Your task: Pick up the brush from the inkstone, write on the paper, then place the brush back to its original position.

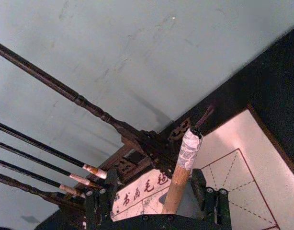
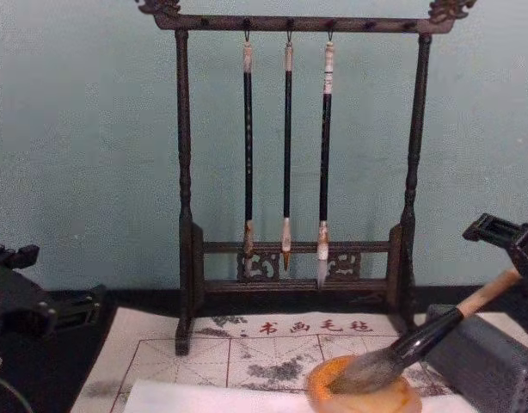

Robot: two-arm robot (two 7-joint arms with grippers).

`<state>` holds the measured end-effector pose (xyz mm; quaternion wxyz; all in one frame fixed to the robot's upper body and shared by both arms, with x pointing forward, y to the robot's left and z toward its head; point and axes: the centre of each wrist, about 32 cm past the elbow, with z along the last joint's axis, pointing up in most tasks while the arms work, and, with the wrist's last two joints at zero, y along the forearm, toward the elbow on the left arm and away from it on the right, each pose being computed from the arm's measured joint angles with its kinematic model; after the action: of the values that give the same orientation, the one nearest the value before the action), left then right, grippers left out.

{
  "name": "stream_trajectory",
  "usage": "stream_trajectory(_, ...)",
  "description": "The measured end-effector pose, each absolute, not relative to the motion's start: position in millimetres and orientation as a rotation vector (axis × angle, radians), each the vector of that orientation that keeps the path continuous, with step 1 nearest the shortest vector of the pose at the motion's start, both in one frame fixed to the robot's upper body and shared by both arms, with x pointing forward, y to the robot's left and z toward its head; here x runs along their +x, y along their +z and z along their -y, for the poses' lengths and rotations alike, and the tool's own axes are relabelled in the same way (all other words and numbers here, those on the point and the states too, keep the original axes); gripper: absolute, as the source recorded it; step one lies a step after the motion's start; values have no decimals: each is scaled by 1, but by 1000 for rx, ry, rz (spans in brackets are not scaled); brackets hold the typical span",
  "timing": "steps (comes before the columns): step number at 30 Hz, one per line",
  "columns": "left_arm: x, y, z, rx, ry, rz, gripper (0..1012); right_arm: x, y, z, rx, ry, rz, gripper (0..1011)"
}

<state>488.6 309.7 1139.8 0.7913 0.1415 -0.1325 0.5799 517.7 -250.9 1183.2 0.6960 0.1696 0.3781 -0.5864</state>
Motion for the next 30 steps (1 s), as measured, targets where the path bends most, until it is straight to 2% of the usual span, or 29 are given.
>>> stream_trajectory(16,489,1140,-310,305,1248,285,1001,508,1186,256,379,-1306,-871,1002)
stream_trajectory(24,489,1140,-310,305,1248,285,1001,490,1189,264,360,-1307,-892,1002)
stream_trajectory(30,489,1140,-310,305,1248,285,1001,468,1189,271,333,-1295,-855,1002)
